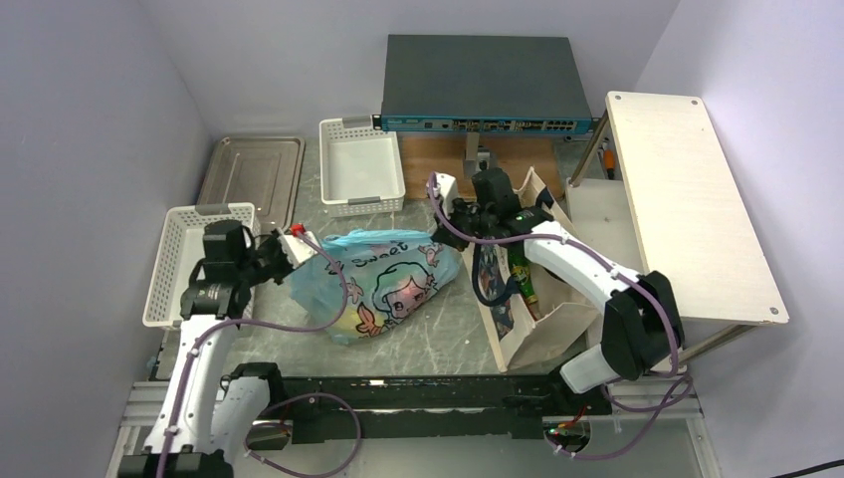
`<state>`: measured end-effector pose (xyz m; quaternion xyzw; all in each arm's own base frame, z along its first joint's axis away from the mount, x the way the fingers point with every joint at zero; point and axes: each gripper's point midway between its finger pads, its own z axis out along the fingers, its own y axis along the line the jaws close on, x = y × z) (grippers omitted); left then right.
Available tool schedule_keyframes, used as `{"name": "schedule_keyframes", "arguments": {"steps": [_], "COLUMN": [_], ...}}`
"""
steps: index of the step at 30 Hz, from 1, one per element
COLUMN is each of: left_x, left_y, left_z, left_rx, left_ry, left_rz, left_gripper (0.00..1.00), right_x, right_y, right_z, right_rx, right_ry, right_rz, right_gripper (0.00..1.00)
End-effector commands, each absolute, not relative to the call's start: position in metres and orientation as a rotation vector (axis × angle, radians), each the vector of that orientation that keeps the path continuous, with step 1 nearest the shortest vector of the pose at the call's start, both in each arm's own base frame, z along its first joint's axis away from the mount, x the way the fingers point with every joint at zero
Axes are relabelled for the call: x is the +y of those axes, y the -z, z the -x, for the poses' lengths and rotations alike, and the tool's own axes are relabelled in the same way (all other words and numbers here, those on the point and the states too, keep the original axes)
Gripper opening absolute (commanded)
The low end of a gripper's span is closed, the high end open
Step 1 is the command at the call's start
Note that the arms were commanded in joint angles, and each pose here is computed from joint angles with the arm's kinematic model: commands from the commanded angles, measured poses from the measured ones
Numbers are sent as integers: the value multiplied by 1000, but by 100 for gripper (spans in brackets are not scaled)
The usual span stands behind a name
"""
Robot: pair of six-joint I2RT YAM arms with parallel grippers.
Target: Untie the knot of the grocery bags and take out the mixed food
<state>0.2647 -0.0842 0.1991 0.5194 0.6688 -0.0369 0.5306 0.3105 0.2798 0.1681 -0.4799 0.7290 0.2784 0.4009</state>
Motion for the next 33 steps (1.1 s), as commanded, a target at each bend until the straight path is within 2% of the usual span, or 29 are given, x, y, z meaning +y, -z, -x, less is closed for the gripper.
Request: {"name": "schedule_keyframes", "arguments": {"steps": [1,7,8,10,15,16,17,19,20,23,25,31,33], "left_x": [-77,-73,-67,-55,-66,-74,-83,-98,-103,-111,-110,-109,-107], "left_y": [-211,-231,-233,-233,-243,-245,-245,-242,-241,-237,-236,-241,-239], "left_z": [-253,-259,-260,-264,-257,-254,-250,-245,-244,-242,-244,-245,-245], "left_rx": [1667,1700,1712,1742,1676,1661,1644,1619,1612,1600,1601,1590,1593], "left_ry": [257,478,498,521,551,559,558,553,554,554,546,517,501], "left_rz": [-1086,-892,-864,-822,-935,-973,-1027,-1106,-1127,-1149,-1147,-1156,-1162], "left_gripper": [0,0,0,0,0,0,0,1,1,0,0,0,0], "right_x": [243,230,225,221,242,251,262,284,294,323,342,372,374], "right_y": [-150,-157,-180,-158,-180,-189,-199,-223,-236,-261,-269,-239,-222], "right_z": [-299,-294,-291,-293,-286,-285,-284,-286,-286,-286,-288,-318,-335], "right_rx": [1916,1900,1838,1903,1828,1811,1789,1725,1680,1579,1537,1588,1634], "right_ry": [-616,-585,-565,-577,-705,-739,-769,-815,-821,-819,-806,-702,-624], "right_rz": [1265,1282,1262,1270,1271,1272,1276,1261,1256,1260,1276,1289,1291], "right_gripper": [0,0,0,0,1,12,29,56,63,75,88,90,85]}}
